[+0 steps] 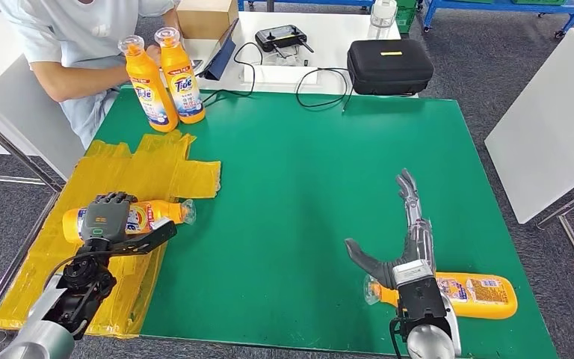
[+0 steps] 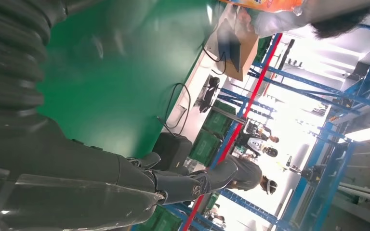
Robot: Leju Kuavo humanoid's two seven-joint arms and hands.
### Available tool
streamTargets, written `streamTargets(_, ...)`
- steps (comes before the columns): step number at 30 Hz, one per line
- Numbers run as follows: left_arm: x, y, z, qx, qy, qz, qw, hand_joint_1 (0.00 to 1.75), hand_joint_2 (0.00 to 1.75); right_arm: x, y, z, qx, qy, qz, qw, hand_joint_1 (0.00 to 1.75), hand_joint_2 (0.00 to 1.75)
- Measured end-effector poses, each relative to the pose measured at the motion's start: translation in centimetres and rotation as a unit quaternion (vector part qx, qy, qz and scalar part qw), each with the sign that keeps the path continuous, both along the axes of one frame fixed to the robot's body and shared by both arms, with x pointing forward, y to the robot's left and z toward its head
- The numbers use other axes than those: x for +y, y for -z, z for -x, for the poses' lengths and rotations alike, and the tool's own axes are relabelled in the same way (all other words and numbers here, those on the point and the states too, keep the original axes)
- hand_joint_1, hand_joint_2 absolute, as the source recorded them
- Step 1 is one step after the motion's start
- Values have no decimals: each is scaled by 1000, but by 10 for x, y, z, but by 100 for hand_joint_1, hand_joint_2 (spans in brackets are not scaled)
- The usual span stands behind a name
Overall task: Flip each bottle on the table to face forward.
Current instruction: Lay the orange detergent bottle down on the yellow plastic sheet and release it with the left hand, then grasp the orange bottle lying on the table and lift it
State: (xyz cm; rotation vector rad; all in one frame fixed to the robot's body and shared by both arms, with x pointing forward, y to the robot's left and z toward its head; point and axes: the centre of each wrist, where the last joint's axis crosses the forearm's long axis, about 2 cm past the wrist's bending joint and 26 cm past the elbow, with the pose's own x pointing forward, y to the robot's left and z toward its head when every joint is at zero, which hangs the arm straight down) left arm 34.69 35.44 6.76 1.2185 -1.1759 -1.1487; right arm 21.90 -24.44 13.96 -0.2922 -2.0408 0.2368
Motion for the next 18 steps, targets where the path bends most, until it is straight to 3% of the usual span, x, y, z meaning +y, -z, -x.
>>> streamTargets(10,6,3,-1,12,-3,12,1000,175,175,1,3,-2,5,0,1,1000,0,175)
streamTargets(11,6,3,-2,12,-4,12,1000,167,175,1,3,-2,5,0,1,1000,0,175)
streamTargets(13,5,3,-2,16,-4,10,1000,124,175,1,3,-3,5,1,1,1000,0,175)
streamTargets(15,5,4,-2,22,-4,7,1000,63,175,1,3,-4,4,0,1,1000,0,175)
streamTargets(17,5,5,-3,33,-5,4,999,24,175,2,3,-5,3,-1,2,1000,0,175)
streamTargets(18,4,5,-3,40,-5,3,999,12,175,2,3,-6,3,-1,3,1000,0,175)
